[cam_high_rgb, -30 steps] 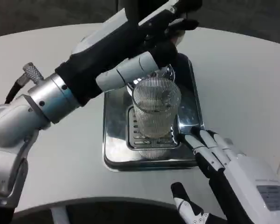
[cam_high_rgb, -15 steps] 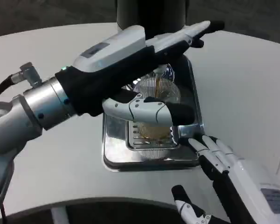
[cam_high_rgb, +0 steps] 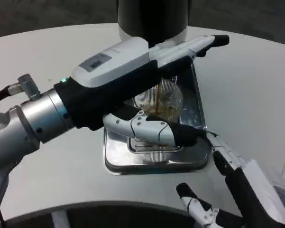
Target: Grasp the cup under the faucet to collect the drink, then remove the cup.
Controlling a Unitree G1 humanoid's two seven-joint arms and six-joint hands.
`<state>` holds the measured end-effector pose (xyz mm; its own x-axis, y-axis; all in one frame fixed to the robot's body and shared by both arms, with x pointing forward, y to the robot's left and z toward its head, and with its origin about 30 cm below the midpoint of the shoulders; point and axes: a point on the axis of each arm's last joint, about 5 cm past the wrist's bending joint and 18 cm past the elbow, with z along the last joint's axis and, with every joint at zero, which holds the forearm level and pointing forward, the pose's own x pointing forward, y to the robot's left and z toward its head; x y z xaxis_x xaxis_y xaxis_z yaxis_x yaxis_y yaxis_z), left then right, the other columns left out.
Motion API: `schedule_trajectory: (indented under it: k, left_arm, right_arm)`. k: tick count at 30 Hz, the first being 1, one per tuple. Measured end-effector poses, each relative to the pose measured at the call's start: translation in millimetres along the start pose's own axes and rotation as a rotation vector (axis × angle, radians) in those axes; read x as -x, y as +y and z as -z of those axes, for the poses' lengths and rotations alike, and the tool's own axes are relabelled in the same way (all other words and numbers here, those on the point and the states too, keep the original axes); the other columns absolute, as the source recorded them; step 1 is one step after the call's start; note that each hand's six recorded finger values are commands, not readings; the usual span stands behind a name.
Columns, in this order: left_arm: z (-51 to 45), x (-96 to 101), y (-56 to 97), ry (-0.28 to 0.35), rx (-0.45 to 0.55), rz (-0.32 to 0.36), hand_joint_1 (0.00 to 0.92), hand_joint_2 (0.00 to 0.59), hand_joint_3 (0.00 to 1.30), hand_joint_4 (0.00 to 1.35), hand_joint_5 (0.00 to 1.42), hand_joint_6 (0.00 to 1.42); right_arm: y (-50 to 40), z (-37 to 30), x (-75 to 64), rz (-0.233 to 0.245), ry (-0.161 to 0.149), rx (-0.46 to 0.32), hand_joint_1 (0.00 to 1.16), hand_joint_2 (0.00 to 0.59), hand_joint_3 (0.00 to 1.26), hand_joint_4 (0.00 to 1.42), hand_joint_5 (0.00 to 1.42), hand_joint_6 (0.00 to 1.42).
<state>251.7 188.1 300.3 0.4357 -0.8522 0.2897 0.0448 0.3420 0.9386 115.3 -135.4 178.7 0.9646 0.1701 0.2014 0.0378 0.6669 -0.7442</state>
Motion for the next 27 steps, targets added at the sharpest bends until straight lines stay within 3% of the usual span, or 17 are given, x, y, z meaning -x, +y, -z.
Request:
schedule_trajectory:
  k: [9,17,27]
  left_arm:
    - [-2.5,0.0,-0.4,0.003,-0.025,-0.001,0.0,0.122,0.03,0.0,0.08,0.04]
    - [-3.3,-0.2,-0.8,0.002,-0.028,-0.001,0.0,0.124,0.03,0.0,0.09,0.05]
    - [-3.8,-0.1,-0.8,0.006,-0.026,-0.006,0.0,0.129,0.04,0.0,0.09,0.05]
  right_arm:
    - [1.5,11.7,-28.4,0.024,0.056,-0.07,0.67,0.253,0.0,0.0,0.0,0.1]
    - [12.3,13.5,-57.6,0.087,0.077,-0.165,0.68,0.234,0.0,0.0,0.0,0.08]
    - [23.7,12.6,-89.8,0.12,0.061,-0.229,0.65,0.197,0.0,0.0,0.0,0.04]
